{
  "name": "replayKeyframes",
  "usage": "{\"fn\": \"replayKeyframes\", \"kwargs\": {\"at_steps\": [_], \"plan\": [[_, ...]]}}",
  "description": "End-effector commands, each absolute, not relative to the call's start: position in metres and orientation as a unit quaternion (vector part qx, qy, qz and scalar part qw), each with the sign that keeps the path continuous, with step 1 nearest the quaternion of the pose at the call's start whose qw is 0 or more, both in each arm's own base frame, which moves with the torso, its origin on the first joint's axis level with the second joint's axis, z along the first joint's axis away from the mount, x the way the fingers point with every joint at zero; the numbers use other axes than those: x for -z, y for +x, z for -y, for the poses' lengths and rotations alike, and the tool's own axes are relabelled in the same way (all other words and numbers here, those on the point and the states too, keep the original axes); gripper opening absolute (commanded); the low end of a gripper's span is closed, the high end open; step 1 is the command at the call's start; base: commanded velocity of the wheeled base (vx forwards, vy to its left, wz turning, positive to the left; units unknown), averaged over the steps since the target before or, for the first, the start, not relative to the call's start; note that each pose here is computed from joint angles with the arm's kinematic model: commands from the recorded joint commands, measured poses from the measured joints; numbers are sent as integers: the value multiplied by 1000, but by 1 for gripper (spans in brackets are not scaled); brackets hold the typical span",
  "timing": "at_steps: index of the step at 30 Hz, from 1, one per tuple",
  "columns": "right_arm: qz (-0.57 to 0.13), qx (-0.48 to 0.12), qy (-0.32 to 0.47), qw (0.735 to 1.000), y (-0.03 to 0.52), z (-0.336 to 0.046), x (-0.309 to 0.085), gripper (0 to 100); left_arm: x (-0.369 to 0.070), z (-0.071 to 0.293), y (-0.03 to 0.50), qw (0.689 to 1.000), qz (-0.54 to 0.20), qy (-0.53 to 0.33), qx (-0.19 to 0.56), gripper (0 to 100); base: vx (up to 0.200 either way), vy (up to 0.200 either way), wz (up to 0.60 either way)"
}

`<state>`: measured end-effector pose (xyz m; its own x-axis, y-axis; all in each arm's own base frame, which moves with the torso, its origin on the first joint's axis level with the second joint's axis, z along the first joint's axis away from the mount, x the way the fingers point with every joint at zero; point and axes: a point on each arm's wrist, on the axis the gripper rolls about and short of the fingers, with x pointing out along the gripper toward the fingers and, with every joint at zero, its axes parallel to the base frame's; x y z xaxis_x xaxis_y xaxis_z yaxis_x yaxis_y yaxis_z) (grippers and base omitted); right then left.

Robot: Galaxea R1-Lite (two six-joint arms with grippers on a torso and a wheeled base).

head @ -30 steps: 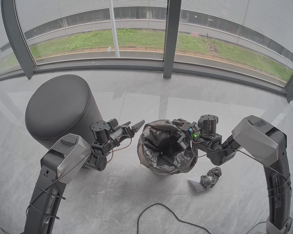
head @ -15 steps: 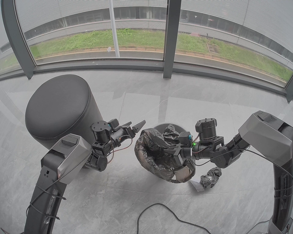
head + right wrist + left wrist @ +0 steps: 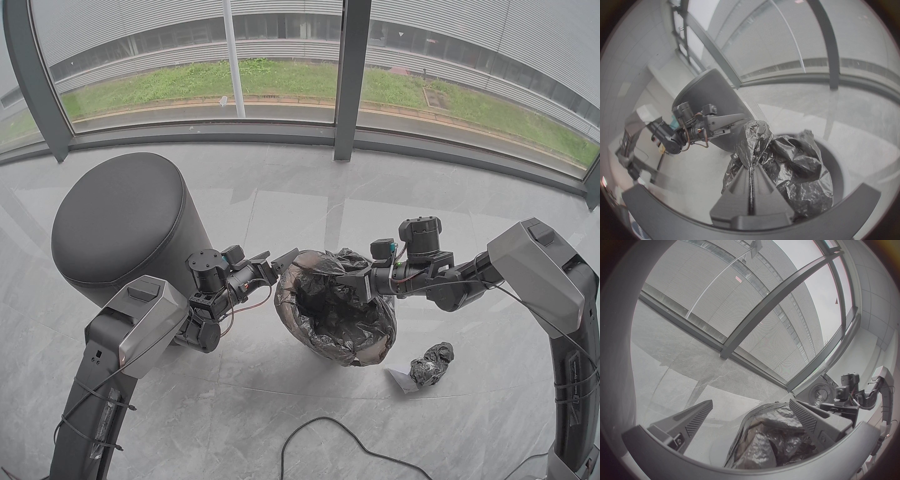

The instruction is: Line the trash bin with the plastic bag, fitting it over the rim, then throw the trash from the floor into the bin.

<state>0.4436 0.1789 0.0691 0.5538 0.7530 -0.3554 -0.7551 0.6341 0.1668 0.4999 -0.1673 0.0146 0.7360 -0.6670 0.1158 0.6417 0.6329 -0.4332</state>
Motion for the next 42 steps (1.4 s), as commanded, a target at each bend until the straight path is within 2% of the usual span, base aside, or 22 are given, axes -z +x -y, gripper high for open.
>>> {"fn": "replayKeyframes", "kwargs": {"at_steps": [1,5,8,12,14,17,24,27,30,34,42], "plan": [[-235,-407,52,881,463,-153,-76,0,-9,167,500,903,-29,-229,362,100,0,0,0],[-280,-404,90,866,463,-146,-78,0,-6,167,500,903,-32,-230,361,100,0,0,0],[-331,-403,128,844,456,-144,-83,0,-5,167,498,904,-36,-230,360,100,0,0,0],[-341,-408,148,834,457,-146,-88,0,-5,166,497,904,-34,-229,360,100,0,0,0],[-358,-409,193,817,453,-147,-101,0,-4,164,496,904,-35,-230,358,100,0,0,0],[-378,-395,231,805,452,-147,-109,0,-3,163,496,905,-35,-230,358,100,0,0,0],[-401,-369,281,790,462,-149,-100,0,-1,164,495,904,-35,-230,358,100,0,0,0],[-435,-343,337,761,459,-159,-98,0,0,165,495,904,-36,-230,358,100,0,0,0],[-454,-332,356,746,462,-168,-85,0,-1,166,495,904,-36,-230,359,100,0,0,0],[-463,-329,343,748,467,-172,-61,0,0,165,494,904,-39,-230,357,100,0,0,0],[-448,-331,323,765,476,-161,-52,0,2,162,494,905,-38,-229,356,100,0,0,0]]}}
